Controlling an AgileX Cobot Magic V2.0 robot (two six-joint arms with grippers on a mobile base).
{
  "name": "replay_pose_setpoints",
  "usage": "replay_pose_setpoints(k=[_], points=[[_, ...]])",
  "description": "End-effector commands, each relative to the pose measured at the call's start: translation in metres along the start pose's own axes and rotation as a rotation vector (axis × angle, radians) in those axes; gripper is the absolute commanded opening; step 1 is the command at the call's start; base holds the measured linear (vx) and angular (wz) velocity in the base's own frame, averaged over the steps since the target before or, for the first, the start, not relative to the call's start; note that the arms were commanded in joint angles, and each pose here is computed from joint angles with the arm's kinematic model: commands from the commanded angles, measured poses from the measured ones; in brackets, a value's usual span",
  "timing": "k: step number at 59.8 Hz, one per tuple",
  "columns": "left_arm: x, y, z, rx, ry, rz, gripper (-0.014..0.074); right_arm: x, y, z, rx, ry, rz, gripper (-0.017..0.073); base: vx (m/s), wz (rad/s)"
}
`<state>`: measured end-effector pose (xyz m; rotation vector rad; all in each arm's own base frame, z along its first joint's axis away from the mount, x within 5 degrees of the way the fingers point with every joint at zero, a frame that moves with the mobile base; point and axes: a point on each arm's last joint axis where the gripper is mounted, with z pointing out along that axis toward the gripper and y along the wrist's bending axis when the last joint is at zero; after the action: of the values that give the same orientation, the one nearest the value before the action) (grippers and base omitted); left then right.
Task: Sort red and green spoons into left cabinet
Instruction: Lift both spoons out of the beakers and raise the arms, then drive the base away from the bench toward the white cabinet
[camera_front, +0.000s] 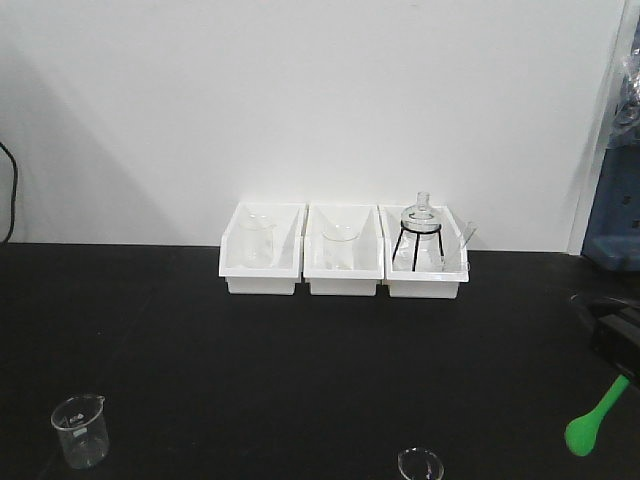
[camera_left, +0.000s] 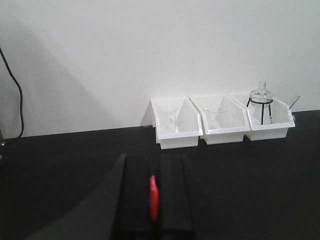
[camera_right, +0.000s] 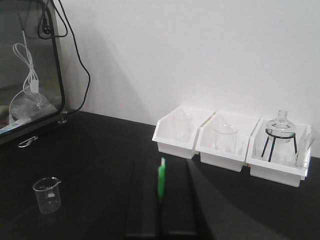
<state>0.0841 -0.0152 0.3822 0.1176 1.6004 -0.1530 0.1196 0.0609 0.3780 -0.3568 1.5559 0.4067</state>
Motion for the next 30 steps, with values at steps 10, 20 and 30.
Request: replay_pose_setpoints(k=[10,20,30], points=[[-0.0143,0.0004,-0.0006,-0.005,-0.088,-0.024,-0.0003,-0.0168,-0.0018,-0.0024,0.023,-0.108,0.002,-0.0003,0.00,0.01],[-0.0143,0.0004,-0.0006,-0.005,-0.088,-0.024,-0.0003,-0.0168,-0.0018,-0.0024,0.023,-0.108,0.002,-0.0003,-0.04,0.03],[-0.0143,0.0004,-0.0006,-0.005,-0.088,-0.024,-0.0003,-0.0167,-0.0018,-0.0024,0.023,-0.107,0.002,-0.0003,-0.09,0.13]])
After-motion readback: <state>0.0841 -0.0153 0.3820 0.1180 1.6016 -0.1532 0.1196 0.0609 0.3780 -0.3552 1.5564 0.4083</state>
